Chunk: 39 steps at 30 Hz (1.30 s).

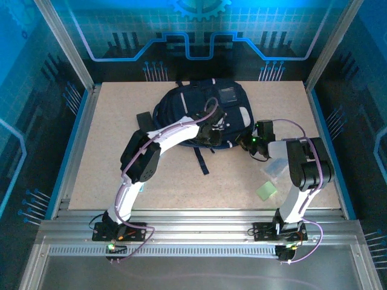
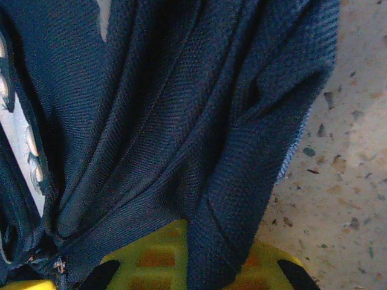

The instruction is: Pack the student bag

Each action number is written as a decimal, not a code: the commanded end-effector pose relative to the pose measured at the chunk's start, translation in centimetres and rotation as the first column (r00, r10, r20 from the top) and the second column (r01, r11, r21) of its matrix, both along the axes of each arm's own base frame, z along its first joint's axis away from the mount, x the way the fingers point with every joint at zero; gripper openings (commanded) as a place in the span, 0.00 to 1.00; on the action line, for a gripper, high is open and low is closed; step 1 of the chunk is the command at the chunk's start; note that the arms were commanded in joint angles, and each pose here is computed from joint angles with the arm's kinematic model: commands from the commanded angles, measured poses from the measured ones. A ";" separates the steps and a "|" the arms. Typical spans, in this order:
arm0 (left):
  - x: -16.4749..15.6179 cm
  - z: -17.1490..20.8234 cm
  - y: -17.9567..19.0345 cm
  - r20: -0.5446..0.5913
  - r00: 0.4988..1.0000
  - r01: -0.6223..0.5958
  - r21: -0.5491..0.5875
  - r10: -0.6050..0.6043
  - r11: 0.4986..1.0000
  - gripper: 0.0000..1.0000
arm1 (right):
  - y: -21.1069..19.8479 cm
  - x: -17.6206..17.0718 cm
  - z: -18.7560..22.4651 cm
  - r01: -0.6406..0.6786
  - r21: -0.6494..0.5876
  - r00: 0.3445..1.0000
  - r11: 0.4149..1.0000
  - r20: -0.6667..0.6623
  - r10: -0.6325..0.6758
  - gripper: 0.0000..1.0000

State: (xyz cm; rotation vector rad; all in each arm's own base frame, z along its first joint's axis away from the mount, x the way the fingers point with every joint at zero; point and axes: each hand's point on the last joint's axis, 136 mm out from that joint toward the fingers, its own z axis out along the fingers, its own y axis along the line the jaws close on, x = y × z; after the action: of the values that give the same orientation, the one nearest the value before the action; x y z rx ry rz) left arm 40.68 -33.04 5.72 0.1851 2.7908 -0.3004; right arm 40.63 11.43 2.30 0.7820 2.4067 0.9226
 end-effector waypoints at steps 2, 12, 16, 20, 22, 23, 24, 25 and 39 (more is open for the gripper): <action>0.2 -1.4 0.2 -0.005 1.000 0.025 0.074 -0.025 0.997 0.45 | 1.4 -2.8 -2.2 -0.051 0.008 0.993 0.999 -0.102 0.051 0.00; 0.6 -2.8 1.5 -0.018 1.000 0.008 0.115 -0.006 0.993 0.28 | 1.4 -2.9 -2.1 -0.061 0.000 0.993 0.998 -0.100 0.061 0.00; 1.4 -1.7 1.0 -0.005 1.000 -0.002 0.063 0.002 0.998 0.41 | 1.4 -2.9 -2.0 -0.074 -0.009 0.992 0.997 -0.101 0.072 0.00; 2.1 -0.8 0.4 -0.001 1.000 -0.012 0.010 0.012 1.000 0.42 | 1.4 -2.8 -1.9 -0.081 -0.011 0.992 0.997 -0.102 0.079 0.00; 2.4 -0.7 0.3 0.000 1.000 -0.019 -0.006 0.019 1.000 0.38 | 1.5 -2.9 -2.0 -0.084 -0.009 0.991 0.996 -0.105 0.082 0.00; 2.5 -0.7 0.4 0.001 1.000 -0.020 -0.009 0.020 1.000 0.34 | 1.5 -2.9 -2.0 -0.086 -0.009 0.991 0.996 -0.105 0.085 0.00; 2.6 -0.7 0.4 0.001 1.000 -0.021 -0.009 0.021 1.000 0.31 | 1.5 -2.8 -2.0 -0.087 -0.007 0.991 0.996 -0.105 0.086 0.00; 2.6 -0.7 0.4 0.002 1.000 -0.019 -0.008 0.019 1.000 0.26 | 1.6 -2.9 -2.0 -0.090 -0.007 0.990 0.996 -0.105 0.089 0.00; 3.1 0.2 1.7 0.006 1.000 -0.018 -0.006 0.018 1.000 0.00 | 1.5 -3.0 -2.3 -0.104 -0.023 0.988 0.994 -0.119 0.100 0.00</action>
State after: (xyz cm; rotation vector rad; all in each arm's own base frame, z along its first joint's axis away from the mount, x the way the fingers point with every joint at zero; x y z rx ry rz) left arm 42.07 -31.89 4.48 0.1676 2.8289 -0.2763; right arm 40.60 11.51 2.32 0.7473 2.4248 0.9056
